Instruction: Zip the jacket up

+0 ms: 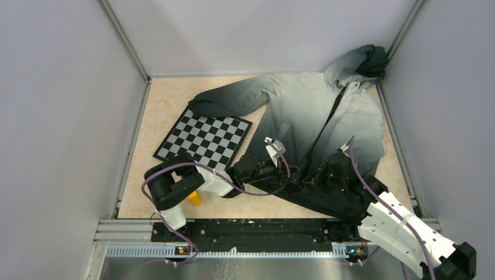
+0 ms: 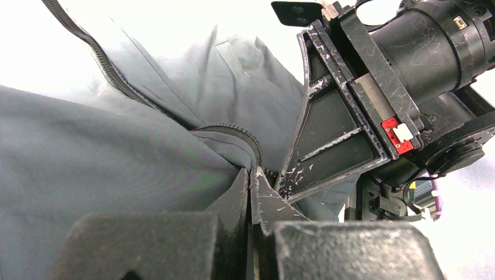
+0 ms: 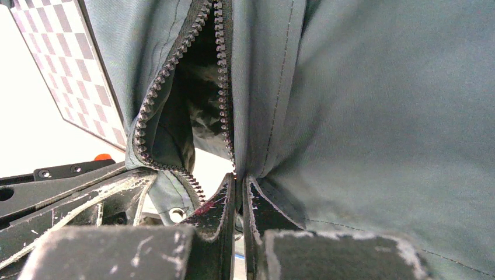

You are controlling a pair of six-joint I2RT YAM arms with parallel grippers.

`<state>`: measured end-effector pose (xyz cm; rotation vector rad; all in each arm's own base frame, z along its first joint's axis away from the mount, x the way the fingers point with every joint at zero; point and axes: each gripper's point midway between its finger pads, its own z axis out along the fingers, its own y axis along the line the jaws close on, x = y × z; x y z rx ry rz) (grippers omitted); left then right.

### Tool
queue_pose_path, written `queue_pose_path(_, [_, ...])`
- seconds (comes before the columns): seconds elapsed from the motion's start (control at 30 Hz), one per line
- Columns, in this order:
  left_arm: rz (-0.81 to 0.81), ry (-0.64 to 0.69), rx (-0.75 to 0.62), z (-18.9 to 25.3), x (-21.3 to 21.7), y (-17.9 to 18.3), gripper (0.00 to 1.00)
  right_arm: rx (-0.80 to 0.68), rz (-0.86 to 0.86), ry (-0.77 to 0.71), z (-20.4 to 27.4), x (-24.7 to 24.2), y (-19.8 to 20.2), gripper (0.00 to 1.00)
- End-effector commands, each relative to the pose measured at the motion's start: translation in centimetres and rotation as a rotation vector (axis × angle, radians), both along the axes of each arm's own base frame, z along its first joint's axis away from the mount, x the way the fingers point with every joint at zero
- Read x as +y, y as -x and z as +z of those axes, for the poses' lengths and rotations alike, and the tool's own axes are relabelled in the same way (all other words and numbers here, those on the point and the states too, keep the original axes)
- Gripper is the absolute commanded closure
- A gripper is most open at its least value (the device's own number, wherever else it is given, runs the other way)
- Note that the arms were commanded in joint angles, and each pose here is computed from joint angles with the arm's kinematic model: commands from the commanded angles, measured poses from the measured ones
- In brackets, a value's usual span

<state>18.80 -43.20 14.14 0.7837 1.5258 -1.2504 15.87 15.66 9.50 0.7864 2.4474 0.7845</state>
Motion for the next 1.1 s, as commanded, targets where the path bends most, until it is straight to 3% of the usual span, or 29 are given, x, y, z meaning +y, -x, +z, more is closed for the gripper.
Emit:
queue_pose_path(0.0, [-0.012, 0.069, -0.041, 2.15, -0.79, -0.05, 1.00, -0.061, 0.015, -0.039, 1.22, 0.73, -0.73, 1.00])
queue_pose_path(1.07, [0.019, 0.065, -0.069, 2.76, -0.46, -0.63, 1.00, -0.061, 0.041, -0.054, 1.15, 1.16, -0.55, 1.00])
